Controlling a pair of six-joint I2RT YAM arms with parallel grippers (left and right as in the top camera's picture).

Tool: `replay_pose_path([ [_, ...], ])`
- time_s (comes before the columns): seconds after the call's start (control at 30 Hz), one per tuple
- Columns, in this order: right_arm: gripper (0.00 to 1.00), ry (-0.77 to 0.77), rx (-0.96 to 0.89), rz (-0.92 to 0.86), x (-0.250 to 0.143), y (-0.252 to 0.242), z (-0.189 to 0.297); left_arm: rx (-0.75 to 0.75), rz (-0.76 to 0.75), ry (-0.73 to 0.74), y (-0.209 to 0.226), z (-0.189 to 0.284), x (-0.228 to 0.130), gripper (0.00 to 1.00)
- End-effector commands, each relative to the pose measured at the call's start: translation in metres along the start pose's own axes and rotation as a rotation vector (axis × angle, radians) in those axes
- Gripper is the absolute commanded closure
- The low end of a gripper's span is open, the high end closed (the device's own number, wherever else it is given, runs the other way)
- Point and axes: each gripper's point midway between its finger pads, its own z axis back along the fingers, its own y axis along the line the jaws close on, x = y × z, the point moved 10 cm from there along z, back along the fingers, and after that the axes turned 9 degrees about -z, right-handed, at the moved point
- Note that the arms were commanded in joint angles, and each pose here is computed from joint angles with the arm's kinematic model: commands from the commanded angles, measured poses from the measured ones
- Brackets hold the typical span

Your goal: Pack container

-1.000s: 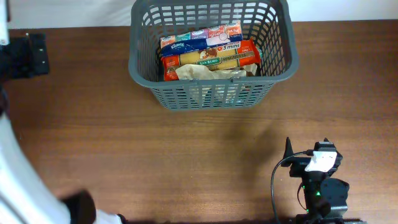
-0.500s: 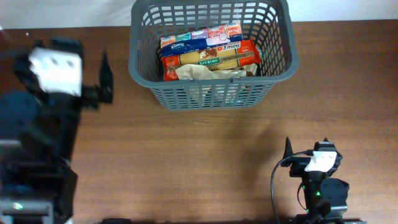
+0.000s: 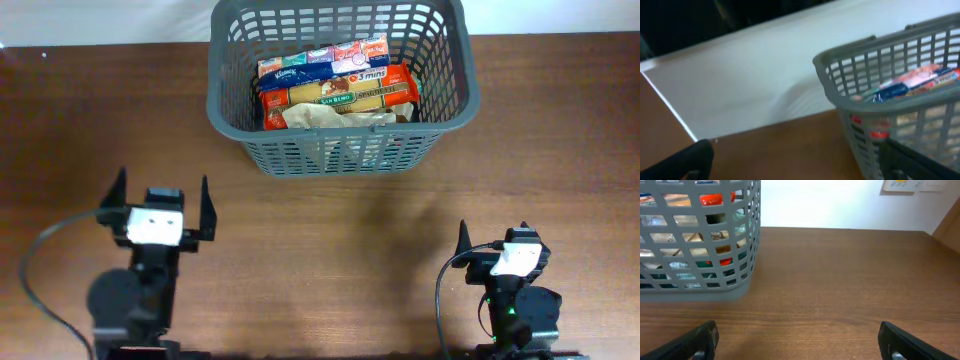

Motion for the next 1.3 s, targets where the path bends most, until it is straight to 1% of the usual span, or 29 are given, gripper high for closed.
replay_pose_path([
  [0.0,0.01,-0.004,-0.003,-0.003,-0.002,-0.001,0.000,0.014,0.011,-0.056,-0.014,0.006,-0.029,0.01],
  [0.2,0.01,-0.004,-0.003,-0.003,-0.001,-0.001,0.000,0.054,0.013,-0.146,-0.032,0.015,-0.070,0.01],
  [0.3,0.01,-0.004,-0.003,-0.003,-0.002,-0.001,0.000,0.059,0.013,-0.144,-0.036,0.017,-0.082,0.01],
  [0.4,0.01,-0.004,-0.003,-0.003,-0.002,-0.001,0.000,0.082,0.012,-0.142,-0.036,0.019,-0.090,0.01],
  [0.57,0.01,-0.004,-0.003,-0.003,-0.001,-0.001,0.000,0.138,0.007,-0.170,-0.031,0.024,-0.093,0.01],
  [0.77,0.00,-0.004,-0.003,-0.003,-0.002,-0.001,0.000,0.142,0.007,-0.160,-0.031,0.024,-0.094,0.01],
  [0.87,0.01,-0.004,-0.003,-0.003,-0.002,-0.001,0.000,0.128,0.007,-0.129,-0.033,0.023,-0.098,0.01],
  [1.07,0.01,-0.004,-0.003,-0.003,-0.002,-0.001,0.000,0.075,0.009,-0.008,-0.040,0.021,-0.116,0.01],
  [1.17,0.01,-0.004,-0.003,-0.003,-0.001,-0.001,0.000,0.028,0.010,0.097,-0.047,0.021,-0.131,0.01],
  [1.27,0.01,-0.004,-0.003,-0.003,-0.001,-0.001,0.000,0.019,0.010,0.114,-0.048,0.021,-0.133,0.01],
])
